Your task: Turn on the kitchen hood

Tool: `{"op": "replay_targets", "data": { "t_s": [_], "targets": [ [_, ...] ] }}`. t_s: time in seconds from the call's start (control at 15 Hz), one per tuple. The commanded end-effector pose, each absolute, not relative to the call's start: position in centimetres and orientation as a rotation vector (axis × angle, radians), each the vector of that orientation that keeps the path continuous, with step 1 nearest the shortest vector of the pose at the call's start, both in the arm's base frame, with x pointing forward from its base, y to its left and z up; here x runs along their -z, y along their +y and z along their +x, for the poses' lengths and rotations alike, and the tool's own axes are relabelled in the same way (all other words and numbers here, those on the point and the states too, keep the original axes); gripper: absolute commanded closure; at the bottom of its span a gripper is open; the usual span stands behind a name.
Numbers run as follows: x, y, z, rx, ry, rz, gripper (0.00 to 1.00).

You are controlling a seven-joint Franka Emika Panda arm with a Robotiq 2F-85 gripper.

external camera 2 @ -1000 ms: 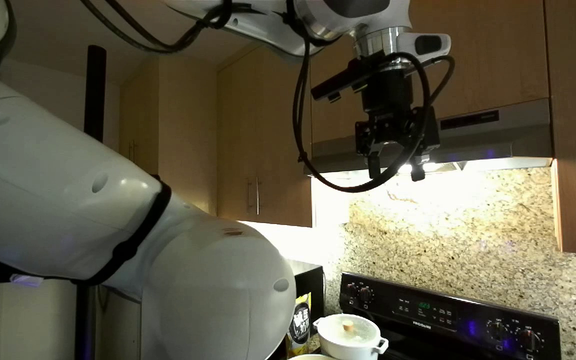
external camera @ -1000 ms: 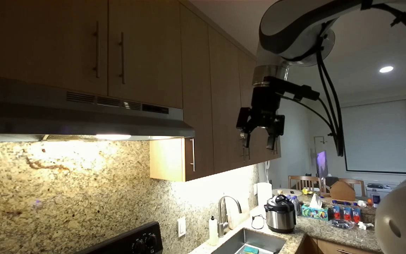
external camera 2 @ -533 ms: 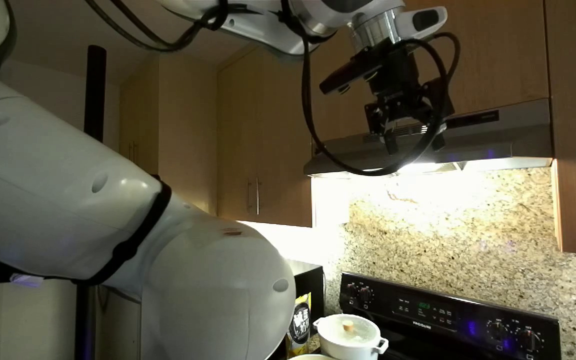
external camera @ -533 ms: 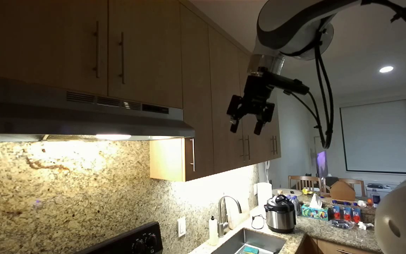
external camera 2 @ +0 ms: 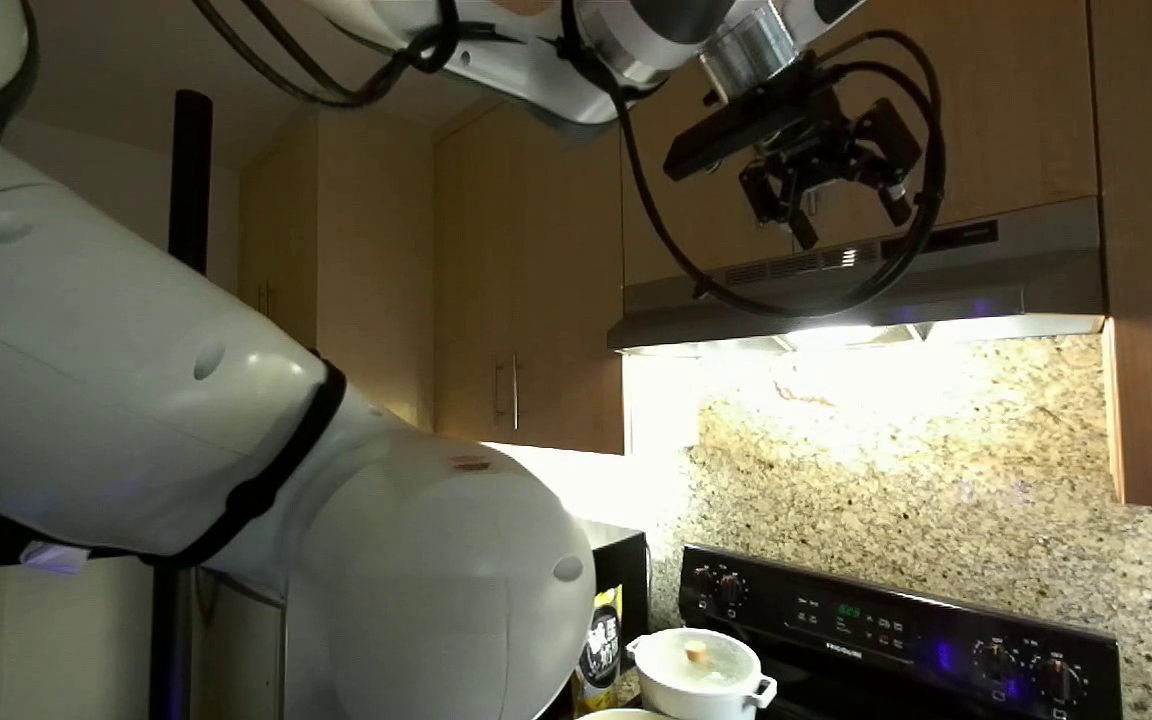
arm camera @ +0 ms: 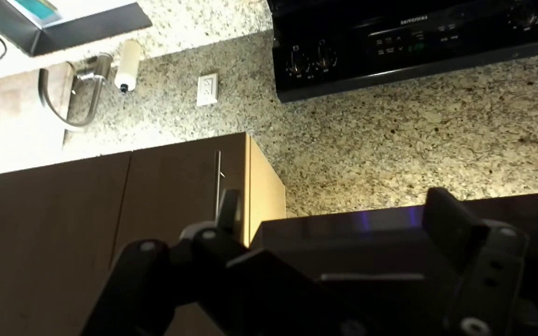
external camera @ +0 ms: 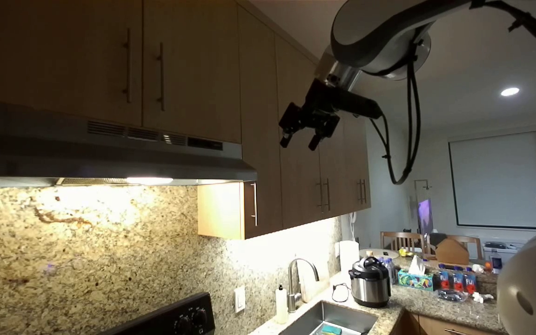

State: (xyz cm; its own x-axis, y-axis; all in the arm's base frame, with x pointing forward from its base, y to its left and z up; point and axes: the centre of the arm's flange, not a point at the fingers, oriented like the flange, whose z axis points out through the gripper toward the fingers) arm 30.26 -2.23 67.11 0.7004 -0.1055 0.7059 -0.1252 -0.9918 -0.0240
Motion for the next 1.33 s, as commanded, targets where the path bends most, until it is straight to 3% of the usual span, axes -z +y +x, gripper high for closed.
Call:
{"op": "replay_targets", "data": {
  "t_s": [0.0,0.67,1.27],
  "targets": [
    [-67.0,-1.7,30.7,-1.200,-0.163,2.861,0.00],
    [-65.8,-0.3,32.1,-1.215,-0.109,2.839,0.00],
    [-65.0,2.1,39.6,-1.395,-0.015,2.737,0.00]
  ]
}}
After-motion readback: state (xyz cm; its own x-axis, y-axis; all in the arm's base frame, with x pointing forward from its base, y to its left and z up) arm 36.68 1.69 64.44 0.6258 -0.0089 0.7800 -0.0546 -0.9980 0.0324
